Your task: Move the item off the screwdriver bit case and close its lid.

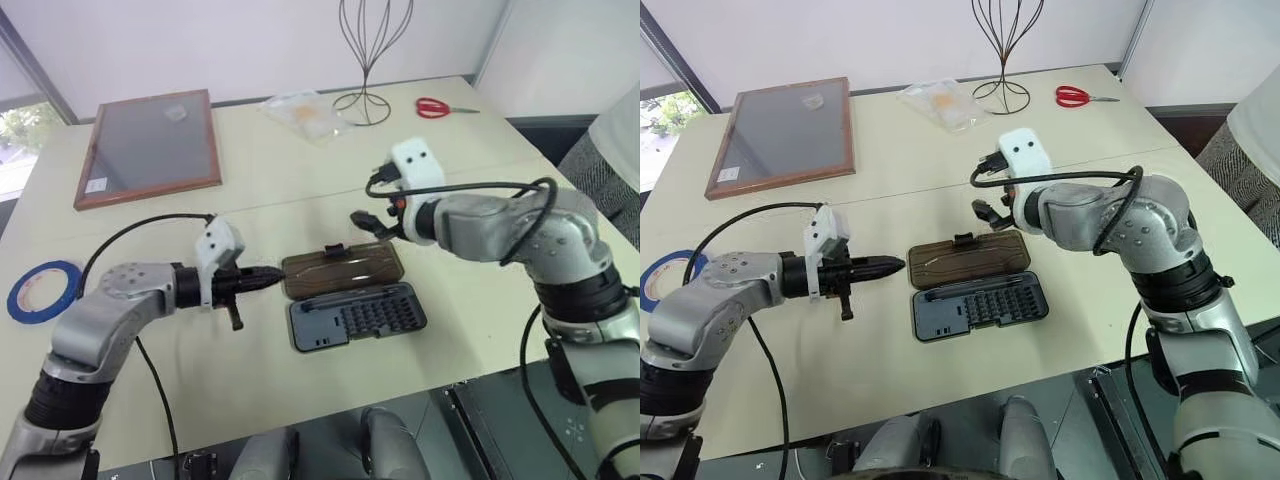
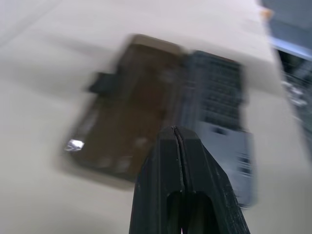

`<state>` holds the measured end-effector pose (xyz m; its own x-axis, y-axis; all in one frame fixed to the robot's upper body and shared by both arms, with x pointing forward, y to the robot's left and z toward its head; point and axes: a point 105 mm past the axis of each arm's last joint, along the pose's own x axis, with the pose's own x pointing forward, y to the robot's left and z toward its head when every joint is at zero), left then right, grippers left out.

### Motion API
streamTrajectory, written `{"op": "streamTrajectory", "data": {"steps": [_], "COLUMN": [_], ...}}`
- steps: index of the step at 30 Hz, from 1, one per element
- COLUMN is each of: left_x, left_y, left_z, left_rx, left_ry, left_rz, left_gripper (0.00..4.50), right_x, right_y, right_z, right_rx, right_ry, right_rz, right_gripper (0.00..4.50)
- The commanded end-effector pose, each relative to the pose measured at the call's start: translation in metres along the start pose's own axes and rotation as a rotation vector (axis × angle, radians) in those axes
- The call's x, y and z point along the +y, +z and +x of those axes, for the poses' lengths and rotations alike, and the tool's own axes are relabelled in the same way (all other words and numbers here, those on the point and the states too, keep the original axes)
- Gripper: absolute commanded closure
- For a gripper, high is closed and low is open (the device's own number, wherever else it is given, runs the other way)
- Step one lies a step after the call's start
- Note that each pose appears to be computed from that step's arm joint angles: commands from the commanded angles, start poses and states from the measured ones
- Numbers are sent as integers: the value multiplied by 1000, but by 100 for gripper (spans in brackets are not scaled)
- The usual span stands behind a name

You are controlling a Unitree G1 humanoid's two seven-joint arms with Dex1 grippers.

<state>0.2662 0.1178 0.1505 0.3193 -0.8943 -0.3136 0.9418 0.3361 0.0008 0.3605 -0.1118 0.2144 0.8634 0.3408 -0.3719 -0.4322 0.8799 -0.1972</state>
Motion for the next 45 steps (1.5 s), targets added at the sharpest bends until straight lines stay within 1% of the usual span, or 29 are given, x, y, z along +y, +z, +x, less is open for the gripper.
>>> {"op": "streamTrajectory", "data": {"steps": [1,6,10,12,18,21,24,28,30,34,38,45], "left_x": [-15,-21,-24,-25,-13,-12,-11,-10,-10,-7,-5,-7], "left_y": [-5,-17,-34,-39,-57,-62,-64,-64,-63,-60,-57,-57], "left_z": [11,32,44,46,49,51,52,53,53,53,52,50], "left_rx": [43,67,129,140,173,170,166,151,148,138,126,119], "left_ry": [-100,-175,-217,-222,-168,-152,-143,-133,-130,-117,-93,-71], "left_rz": [62,75,137,149,145,140,142,131,132,123,120,108], "left_gripper": [450,450,450,450,450,450,450,450,450,450,450,450], "right_x": [-4,-13,-11,-9,-4,2,6,7,9,9,1,-8], "right_y": [8,-6,-8,-8,-2,14,19,12,2,-11,-29,-35], "right_z": [1,8,12,11,8,3,4,20,32,47,70,82], "right_rx": [-99,-75,-70,-69,-78,-103,-111,-70,-36,12,82,117], "right_ry": [43,75,122,149,262,386,467,549,601,643,619,586], "right_rz": [-80,-255,-295,-322,-456,-491,-555,-644,-658,-691,-679,-657], "right_gripper": [8,8,8,8,8,8,8,8,8,8,8,8]}}
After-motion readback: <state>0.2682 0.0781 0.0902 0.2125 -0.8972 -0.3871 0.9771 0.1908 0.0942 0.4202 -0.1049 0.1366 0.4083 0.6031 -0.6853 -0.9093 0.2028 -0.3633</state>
